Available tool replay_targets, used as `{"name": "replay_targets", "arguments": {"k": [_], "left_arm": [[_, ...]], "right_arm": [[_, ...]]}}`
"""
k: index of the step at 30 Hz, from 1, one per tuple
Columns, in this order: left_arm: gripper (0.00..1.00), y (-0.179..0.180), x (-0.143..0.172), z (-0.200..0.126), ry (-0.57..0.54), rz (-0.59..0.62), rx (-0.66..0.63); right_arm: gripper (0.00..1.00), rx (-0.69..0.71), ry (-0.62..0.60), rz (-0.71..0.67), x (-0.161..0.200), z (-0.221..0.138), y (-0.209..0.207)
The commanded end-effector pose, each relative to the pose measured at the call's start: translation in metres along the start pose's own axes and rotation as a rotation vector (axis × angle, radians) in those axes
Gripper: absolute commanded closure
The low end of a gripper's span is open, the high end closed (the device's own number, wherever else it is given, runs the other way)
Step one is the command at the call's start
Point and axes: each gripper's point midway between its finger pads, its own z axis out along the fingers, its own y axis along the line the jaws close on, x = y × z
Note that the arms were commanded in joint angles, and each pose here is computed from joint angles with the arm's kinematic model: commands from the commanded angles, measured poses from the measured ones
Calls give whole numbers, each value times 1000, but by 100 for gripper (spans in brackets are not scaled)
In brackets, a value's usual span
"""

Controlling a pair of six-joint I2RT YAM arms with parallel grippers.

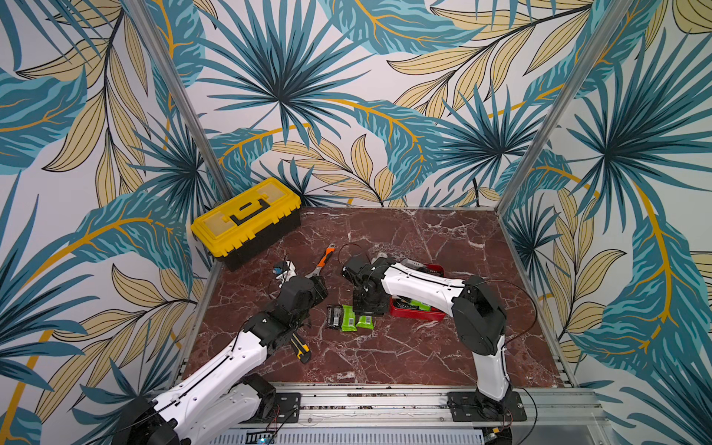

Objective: Take the cookies out of the storage box
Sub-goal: Place the cookie at the center of the board.

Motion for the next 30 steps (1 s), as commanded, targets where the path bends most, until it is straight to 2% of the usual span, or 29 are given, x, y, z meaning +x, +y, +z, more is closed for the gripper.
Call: {"name": "replay_targets", "arguments": {"k": [1,14,23,26,30], "left_arm": [[30,15,10,-2,22,-13,-21],[31,27,10,-8,18,-24,-69],[31,24,10,-5,20,-14,-59],[31,15,10,-3,33,4,-32],[31,-13,6,2,56,81,40]], "right_arm": [[60,67,-7,-24,-2,4,-10],[60,103,-17,-40,-15,23,-3],[41,89,-7,-67,-13,21,-1],[37,55,-62,-69,-19,-3,1],[35,8,-196,-62,-33,-57,-6]]}}
